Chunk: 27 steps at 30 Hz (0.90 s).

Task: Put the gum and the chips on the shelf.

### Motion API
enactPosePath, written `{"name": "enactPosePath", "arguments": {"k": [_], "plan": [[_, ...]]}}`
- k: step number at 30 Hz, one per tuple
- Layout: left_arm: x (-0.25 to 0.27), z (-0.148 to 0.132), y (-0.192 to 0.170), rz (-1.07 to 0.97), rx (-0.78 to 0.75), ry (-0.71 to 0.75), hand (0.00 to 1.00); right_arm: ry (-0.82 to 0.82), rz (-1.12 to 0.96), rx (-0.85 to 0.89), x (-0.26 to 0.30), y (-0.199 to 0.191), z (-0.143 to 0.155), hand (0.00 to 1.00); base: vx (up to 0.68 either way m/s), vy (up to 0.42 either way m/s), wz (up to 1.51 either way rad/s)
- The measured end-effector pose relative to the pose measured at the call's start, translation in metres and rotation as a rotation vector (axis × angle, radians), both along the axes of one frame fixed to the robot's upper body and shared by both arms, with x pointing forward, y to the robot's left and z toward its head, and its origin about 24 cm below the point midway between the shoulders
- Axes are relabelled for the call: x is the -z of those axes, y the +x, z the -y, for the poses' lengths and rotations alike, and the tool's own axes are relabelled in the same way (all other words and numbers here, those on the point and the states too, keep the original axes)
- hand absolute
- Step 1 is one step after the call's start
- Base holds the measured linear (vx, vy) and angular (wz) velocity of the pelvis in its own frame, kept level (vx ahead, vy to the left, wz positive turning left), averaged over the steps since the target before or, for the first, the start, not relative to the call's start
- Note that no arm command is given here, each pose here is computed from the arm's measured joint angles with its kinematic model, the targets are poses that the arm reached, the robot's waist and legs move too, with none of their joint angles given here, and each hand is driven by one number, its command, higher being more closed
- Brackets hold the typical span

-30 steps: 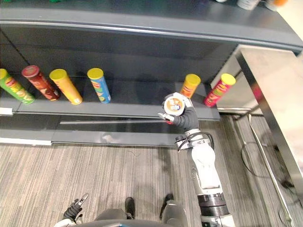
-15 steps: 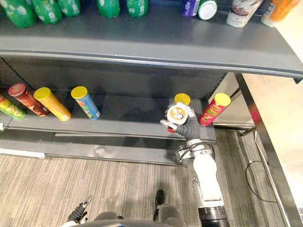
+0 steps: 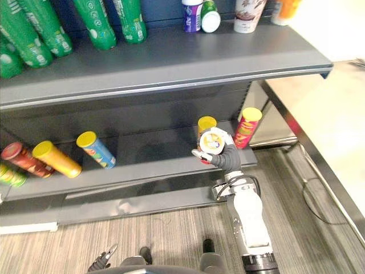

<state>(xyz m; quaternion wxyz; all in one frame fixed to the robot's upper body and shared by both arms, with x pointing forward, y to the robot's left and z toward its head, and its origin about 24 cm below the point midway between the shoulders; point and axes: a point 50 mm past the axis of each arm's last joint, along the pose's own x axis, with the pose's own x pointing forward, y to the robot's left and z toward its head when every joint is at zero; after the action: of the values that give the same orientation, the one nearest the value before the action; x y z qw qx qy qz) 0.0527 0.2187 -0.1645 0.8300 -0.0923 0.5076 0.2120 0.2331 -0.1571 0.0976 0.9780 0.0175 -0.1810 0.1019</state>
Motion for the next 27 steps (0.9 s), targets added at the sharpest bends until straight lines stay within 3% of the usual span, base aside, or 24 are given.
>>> {"name": "enactPosePath", "arguments": {"k": [7,17,20,27], "plan": [[-0.003,-0.003,0.018,0.019,0.116,0.035,0.0,-0.004,0.023,-0.005,-0.005,0.001,-0.002,1.0,0.05,0.136,-0.63],[-0.004,0.011,0.035,0.051,0.161,0.01,0.0,0.006,-0.05,-0.022,0.011,0.007,-0.001,1.0,-0.01,-0.069,-0.02],[-0.003,0.012,0.033,0.042,0.167,0.008,0.0,0.051,-0.118,-0.103,0.023,0.007,-0.012,1.0,-0.05,-0.112,0.1],[-0.002,0.015,0.035,0.032,0.198,0.013,0.0,0.152,-0.221,-0.52,0.035,-0.015,-0.085,1.0,-0.01,-0.078,0.0]]}}
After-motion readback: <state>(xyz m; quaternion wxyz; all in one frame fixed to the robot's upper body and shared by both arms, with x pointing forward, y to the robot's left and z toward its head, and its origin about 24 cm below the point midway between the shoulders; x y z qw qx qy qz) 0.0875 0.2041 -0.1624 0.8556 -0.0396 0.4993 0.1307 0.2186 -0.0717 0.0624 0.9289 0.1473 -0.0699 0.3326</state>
